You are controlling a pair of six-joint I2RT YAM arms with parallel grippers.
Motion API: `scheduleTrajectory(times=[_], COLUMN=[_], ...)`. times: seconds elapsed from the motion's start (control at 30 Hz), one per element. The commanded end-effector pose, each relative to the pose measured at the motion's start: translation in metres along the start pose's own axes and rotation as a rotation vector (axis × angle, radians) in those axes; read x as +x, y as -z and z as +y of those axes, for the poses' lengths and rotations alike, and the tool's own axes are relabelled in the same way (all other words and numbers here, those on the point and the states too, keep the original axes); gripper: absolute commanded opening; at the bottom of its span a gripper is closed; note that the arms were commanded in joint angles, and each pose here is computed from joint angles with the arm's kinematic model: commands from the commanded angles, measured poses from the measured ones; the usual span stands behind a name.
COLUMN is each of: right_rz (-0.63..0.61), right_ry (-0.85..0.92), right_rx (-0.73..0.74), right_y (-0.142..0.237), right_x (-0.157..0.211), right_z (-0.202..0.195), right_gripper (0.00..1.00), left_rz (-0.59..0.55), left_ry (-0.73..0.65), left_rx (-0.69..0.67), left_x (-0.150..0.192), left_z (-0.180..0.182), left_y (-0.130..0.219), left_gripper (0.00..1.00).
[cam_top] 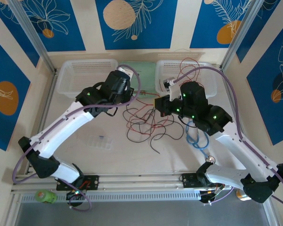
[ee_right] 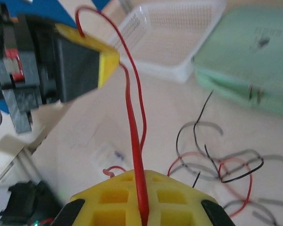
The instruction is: Untangle the cables
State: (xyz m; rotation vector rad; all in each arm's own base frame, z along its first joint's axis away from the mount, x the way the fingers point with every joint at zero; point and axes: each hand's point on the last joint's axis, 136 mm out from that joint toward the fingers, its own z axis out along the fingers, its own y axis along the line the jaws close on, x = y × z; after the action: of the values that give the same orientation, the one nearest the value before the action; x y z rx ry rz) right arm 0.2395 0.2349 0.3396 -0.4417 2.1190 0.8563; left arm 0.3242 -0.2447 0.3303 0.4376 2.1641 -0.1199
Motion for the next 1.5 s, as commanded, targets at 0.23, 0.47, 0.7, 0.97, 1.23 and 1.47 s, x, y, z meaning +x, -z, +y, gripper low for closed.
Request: scheduleTrajectory(times=[0.23, 0.47, 0.7, 0.97, 1.23, 1.47], right_rz=[0.082, 0.084, 0.072, 0.059, -0.091, -0.091], right_ry=[-0.196, -0.222, -0.213, -0.238, -0.290, -0.340], right_rx=[-0.135, -0.128, -0.019, 0.154, 0.367, 0.397], right_y=[0.043, 0.037, 0.030, 0.007, 0.010, 0.013], right_x=[0.014, 0.015, 0.015, 0.017, -0.027, -0.033], right_z=[0.001, -0.005, -0.027, -0.069, -0.129, -0.146], right_gripper=[0.00, 0.00, 0.00, 0.00, 0.00, 0.98], left_rz=[0.124, 0.187, 0.061, -0.051, -0.142, -0.268], left_ry=[-0.062, -0.055, -0.002, -0.057, -0.109, -0.055], left_rx=[-0.336, -0.332, -0.199, 0.398, 0.694, 0.814], left_x=[0.053, 0.081, 0.029, -0.027, -0.064, -0.111], left_z=[0.068, 0.071, 0.059, -0.038, -0.109, -0.154], left_y=[-0.046, -0.063, -0.027, 0.031, 0.005, -0.050], left_gripper=[0.00, 0.00, 0.00, 0.00, 0.00, 0.00])
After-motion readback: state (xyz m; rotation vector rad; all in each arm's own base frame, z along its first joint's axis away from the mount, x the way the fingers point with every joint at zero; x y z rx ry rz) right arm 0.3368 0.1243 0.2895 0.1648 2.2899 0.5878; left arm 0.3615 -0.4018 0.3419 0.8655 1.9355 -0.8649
